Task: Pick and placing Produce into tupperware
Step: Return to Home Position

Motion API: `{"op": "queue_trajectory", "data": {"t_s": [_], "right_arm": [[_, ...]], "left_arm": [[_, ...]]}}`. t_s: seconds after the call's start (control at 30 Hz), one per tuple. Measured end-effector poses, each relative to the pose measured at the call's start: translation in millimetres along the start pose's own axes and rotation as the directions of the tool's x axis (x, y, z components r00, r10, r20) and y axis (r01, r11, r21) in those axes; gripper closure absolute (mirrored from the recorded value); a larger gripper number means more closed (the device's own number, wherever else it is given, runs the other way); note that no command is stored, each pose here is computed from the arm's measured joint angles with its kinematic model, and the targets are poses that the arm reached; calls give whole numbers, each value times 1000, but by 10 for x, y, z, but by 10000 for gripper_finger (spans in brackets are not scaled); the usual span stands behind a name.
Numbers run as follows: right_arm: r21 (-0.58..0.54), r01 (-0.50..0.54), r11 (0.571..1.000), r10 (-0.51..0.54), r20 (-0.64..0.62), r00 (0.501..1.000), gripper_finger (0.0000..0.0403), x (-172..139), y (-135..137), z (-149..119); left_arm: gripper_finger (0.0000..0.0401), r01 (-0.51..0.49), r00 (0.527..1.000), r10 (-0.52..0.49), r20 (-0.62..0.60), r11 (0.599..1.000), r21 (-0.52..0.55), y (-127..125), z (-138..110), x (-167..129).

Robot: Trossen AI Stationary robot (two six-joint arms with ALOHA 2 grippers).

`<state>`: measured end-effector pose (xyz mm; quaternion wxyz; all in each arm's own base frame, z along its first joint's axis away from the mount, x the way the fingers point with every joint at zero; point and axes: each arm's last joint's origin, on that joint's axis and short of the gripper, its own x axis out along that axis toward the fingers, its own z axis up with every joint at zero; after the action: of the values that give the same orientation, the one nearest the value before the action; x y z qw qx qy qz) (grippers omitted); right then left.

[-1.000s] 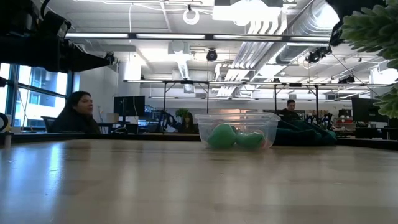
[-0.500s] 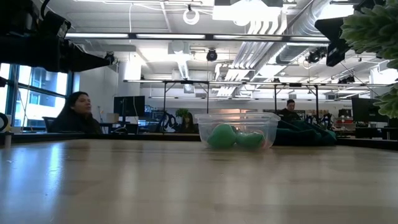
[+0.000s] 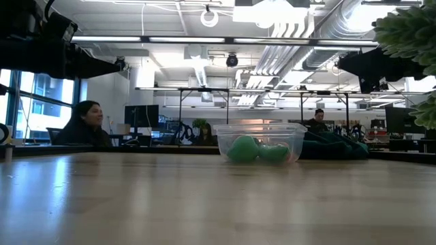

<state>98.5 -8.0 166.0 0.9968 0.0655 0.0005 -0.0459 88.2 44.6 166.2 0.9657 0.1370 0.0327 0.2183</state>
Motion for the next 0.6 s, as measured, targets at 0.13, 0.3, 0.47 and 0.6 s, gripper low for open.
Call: {"op": "queue_trajectory", "data": {"t_s": [0.13, 0.3, 0.47, 0.6], "right_arm": [[0, -4, 1000, 4, -5, 1000, 403, 1, 1, -3], [0, -4, 1000, 4, -7, 1000, 403, 1, 1, -4], [0, -3, 1000, 3, -8, 1000, 403, 1, 1, -4], [0, -3, 1000, 3, -9, 1000, 403, 1, 1, -5]], "left_arm": [[401, 0, 1000, 0, 0, 1000, 0, 0, 0, 0], [401, 0, 1000, 0, 0, 1000, 0, 0, 0, 0], [401, 0, 1000, 0, 0, 1000, 0, 0, 0, 0], [401, 0, 1000, 0, 0, 1000, 0, 0, 0, 0]]}}
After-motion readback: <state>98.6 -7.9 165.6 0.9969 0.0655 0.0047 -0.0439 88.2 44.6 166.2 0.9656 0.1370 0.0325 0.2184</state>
